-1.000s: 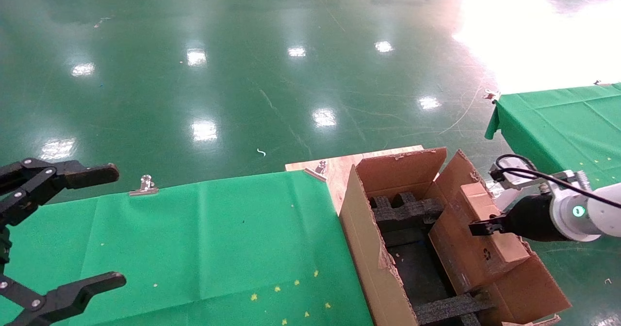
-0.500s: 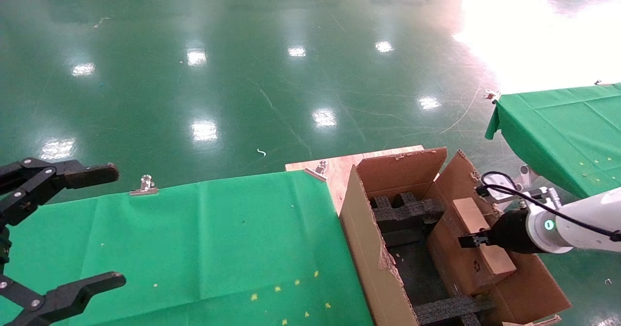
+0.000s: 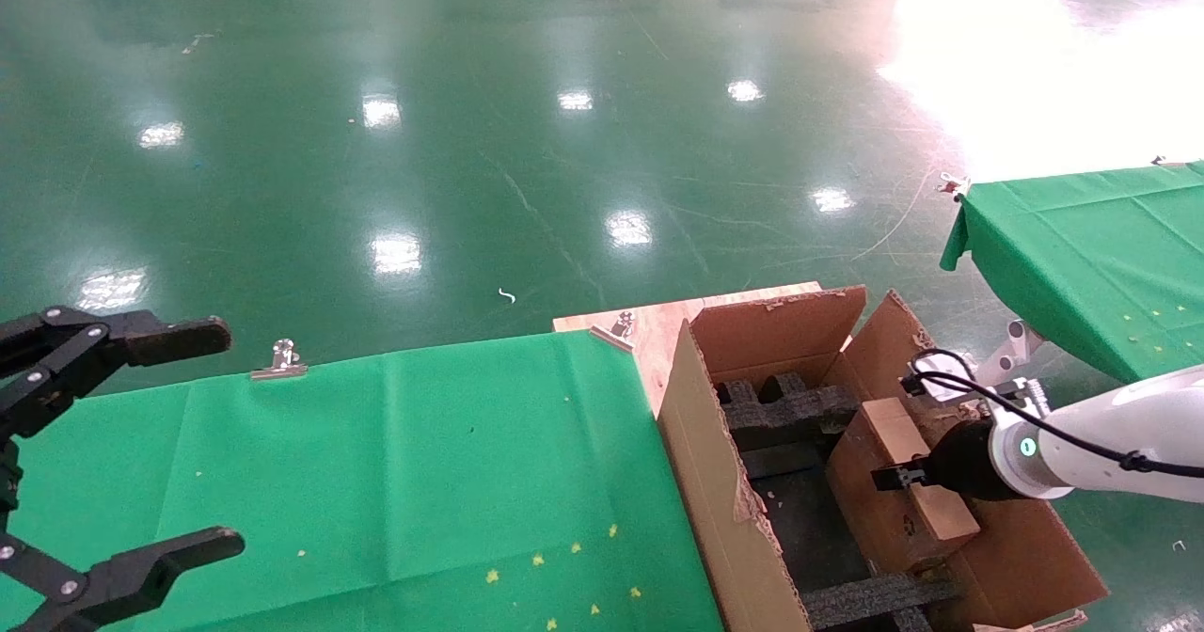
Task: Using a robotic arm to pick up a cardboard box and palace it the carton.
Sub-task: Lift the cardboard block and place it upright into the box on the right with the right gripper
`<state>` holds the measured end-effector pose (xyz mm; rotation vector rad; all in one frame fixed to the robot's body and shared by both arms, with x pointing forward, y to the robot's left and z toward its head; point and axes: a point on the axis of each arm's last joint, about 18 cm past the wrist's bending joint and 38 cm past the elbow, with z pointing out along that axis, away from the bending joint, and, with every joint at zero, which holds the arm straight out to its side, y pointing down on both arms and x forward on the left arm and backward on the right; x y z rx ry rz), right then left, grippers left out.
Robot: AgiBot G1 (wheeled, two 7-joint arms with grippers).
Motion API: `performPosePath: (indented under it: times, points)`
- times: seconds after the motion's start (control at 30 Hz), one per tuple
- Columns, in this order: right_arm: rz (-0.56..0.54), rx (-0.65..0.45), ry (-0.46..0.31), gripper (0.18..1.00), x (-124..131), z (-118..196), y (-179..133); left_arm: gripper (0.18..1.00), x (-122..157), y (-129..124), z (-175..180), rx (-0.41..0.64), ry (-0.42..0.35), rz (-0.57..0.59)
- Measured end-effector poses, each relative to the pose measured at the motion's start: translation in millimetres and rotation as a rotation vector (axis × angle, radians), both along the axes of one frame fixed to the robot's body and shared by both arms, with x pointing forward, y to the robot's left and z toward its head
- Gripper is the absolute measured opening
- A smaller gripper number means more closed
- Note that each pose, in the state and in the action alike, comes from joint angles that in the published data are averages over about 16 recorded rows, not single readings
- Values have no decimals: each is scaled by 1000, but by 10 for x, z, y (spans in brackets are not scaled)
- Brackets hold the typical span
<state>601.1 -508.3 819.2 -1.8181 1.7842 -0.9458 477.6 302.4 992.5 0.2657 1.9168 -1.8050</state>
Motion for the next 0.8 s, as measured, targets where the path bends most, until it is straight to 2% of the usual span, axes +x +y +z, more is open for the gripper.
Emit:
performPosePath:
  times: [0.37,0.8]
  points:
    - [10,-3,22,370,72,-148,24,1001,0,0,0,0,0,0]
    - [11,-1,29,387,75,-171,32,1001,0,1,1,-1,0,0]
